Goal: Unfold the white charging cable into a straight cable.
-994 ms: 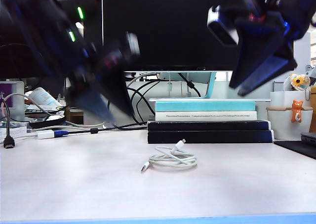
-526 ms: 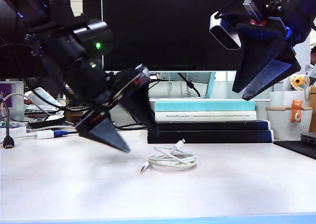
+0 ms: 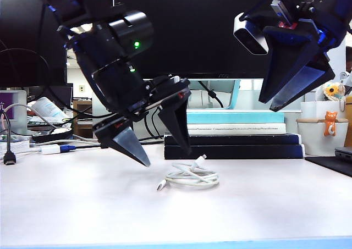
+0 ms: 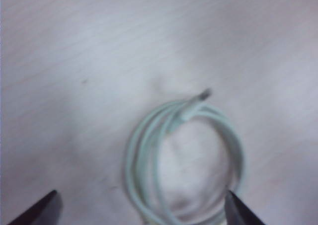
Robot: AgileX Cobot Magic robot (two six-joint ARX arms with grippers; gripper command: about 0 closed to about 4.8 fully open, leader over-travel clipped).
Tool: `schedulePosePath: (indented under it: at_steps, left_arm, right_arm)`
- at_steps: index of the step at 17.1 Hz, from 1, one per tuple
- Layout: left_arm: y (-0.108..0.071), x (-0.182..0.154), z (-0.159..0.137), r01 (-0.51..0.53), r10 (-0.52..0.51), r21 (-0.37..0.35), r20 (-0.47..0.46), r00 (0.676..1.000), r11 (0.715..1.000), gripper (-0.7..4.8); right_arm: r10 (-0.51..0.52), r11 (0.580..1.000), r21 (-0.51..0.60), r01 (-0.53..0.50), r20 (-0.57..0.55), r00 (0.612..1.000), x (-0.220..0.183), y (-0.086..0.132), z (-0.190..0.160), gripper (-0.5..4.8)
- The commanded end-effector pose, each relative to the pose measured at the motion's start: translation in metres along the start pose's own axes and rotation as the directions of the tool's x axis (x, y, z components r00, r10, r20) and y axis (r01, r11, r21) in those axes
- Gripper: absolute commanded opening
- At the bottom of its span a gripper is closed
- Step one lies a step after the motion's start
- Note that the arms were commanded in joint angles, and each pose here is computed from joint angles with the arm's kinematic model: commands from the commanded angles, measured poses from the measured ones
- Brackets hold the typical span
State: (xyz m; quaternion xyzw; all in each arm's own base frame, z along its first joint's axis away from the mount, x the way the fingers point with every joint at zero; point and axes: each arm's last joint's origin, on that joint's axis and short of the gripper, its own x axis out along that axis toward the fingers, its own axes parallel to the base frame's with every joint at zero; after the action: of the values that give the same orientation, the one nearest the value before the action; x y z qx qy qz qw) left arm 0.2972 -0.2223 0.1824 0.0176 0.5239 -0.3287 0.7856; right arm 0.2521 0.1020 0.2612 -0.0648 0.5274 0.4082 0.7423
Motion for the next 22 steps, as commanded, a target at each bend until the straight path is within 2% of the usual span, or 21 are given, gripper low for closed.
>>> schedulePosePath:
  at_steps: [1,3,5,7,8,10,11,12,13,14,15,16,17,18,20,22]
  left_arm:
    - [-0.005,0.004,0.0,-0.028,0.028,-0.015,-0.007,1.0,1.0,3.82]
    - [-0.011,0.009,-0.003,-0.013,0.012,-0.015,-0.027,1.0,1.0,3.71]
    - [-0.014,0.018,-0.006,-0.06,0.06,-0.001,-0.048,0.997,0.998,3.71]
    - [-0.017,0.024,-0.008,-0.058,0.058,0.002,-0.065,0.996,0.998,3.71]
    - [-0.017,0.026,-0.01,-0.074,0.075,0.004,-0.071,0.995,0.997,3.36]
    - [-0.016,0.029,-0.011,-0.083,0.083,0.01,-0.081,0.993,0.997,1.44]
    - [-0.016,0.029,-0.011,-0.082,0.083,0.017,-0.084,0.993,0.996,0.82]
    - [-0.016,0.029,-0.011,-0.081,0.083,0.026,-0.085,0.993,0.996,0.53]
    - [-0.016,0.029,-0.012,-0.079,0.084,0.064,-0.086,0.993,0.995,-0.04]
    - [-0.016,0.029,-0.011,-0.079,0.086,0.085,-0.083,0.993,0.993,-0.05]
    - [-0.017,0.028,-0.009,-0.073,0.085,0.148,-0.077,0.993,0.986,-0.06]
    - [-0.018,0.025,-0.005,-0.068,0.088,0.232,-0.074,0.993,0.97,-0.06]
    - [-0.019,0.023,-0.003,-0.083,0.107,0.283,-0.072,0.992,0.956,-0.05]
    - [-0.019,0.018,0.003,-0.145,0.178,0.358,-0.059,0.982,0.923,-0.06]
    - [-0.022,0.007,0.012,-0.198,0.237,0.452,-0.03,0.971,0.87,-0.05]
    - [-0.025,-0.005,0.015,-0.211,0.239,0.497,0.007,0.971,0.842,-0.06]
  right_arm:
    - [0.007,1.0,-0.011,-0.007,0.01,1.0,-0.002,0.002,0.001,1.59]
    - [0.006,1.0,-0.012,-0.006,0.012,1.0,-0.002,0.001,0.001,1.59]
    - [0.006,1.0,-0.011,-0.006,0.012,1.0,-0.002,0.002,0.001,1.59]
    - [0.006,1.0,-0.012,-0.006,0.012,1.0,-0.002,0.001,0.001,1.59]
    - [0.006,1.0,-0.011,-0.006,0.012,1.0,-0.002,0.001,0.001,1.59]
    - [0.006,1.0,-0.011,-0.006,0.012,1.0,-0.002,0.002,0.001,1.58]
    - [0.006,1.0,-0.011,-0.006,0.012,1.0,-0.002,0.001,0.001,1.58]
    - [0.006,1.0,-0.011,-0.006,0.012,1.0,-0.002,0.001,0.001,1.58]
    - [0.005,1.0,-0.012,-0.005,0.013,1.0,-0.002,0.001,0.001,1.58]
    - [0.005,1.0,-0.012,-0.005,0.014,1.0,-0.002,0.001,0.001,1.58]
    - [0.004,1.0,-0.014,-0.004,0.017,1.0,-0.002,0.001,0.002,1.58]
    - [0.004,1.0,-0.015,-0.003,0.019,1.0,-0.002,0.001,0.002,1.58]
    - [0.004,1.0,-0.016,-0.004,0.02,1.0,-0.002,0.001,0.002,1.58]
    - [0.004,1.0,-0.015,-0.003,0.019,1.0,-0.002,0.001,0.002,1.58]
    - [0.006,1.0,-0.012,-0.006,0.013,1.0,-0.003,0.002,0.001,1.58]
    - [0.002,1.0,-0.02,-0.002,0.028,1.0,-0.008,0.005,0.001,1.58]
